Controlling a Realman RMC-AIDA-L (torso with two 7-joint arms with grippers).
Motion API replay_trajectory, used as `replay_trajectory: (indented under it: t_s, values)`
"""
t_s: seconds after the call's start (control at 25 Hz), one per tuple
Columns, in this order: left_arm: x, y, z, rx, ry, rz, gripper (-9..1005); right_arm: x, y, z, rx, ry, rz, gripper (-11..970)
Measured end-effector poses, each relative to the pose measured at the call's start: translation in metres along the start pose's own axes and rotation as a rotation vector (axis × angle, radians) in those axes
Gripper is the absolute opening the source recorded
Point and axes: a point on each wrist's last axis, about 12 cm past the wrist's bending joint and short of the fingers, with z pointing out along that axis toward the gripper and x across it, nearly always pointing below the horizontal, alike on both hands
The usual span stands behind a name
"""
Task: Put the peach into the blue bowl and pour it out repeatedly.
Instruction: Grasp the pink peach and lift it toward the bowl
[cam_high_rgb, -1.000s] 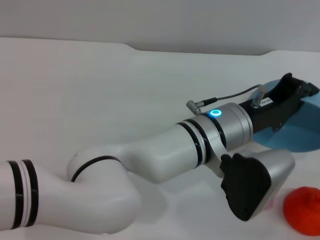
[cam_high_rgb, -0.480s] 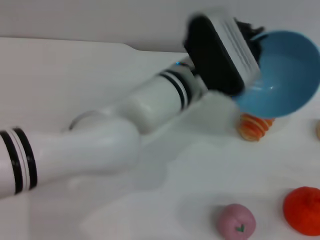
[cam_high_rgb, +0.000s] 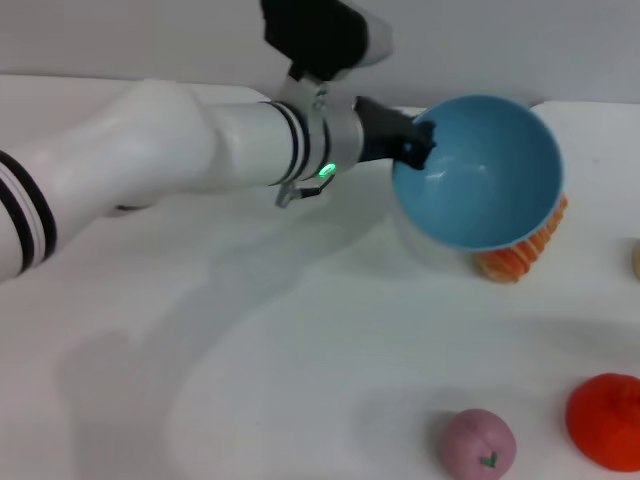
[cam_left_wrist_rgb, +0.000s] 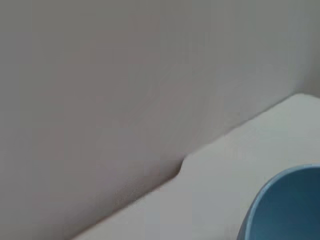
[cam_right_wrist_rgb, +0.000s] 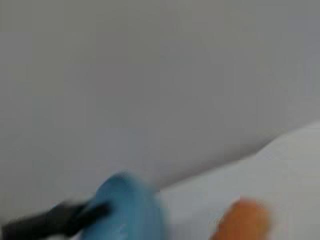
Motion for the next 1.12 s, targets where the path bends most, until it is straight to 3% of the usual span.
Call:
replay_trajectory:
  t_s: [0.16,0.32,0.68,0.92,1.12]
  values:
    - [0.005,0.011,-0.002,-0.020,0.019,-0.081,0,-0.013,0.022,0.018,-0.125,0.217,-0.006,811]
    - [0.008,0.016,-0.002,-0.047,0.018,-0.113,0,-0.014,0.041,0.052,-0.207,0.449,-0.009,809]
    - [0.012,0.016,-0.002,-0.054,0.020,-0.119,0,0.016,0.055,0.127,-0.210,0.700,-0.028,803]
    - [0.013,0.018,-0.002,-0.062,0.018,-0.122,-1,0.037,0.067,0.149,-0.232,0.834,-0.020,799]
    - [0.013,0.018,-0.002,-0.064,0.018,-0.117,-1,0.047,0.066,0.149,-0.176,0.924,-0.011,796]
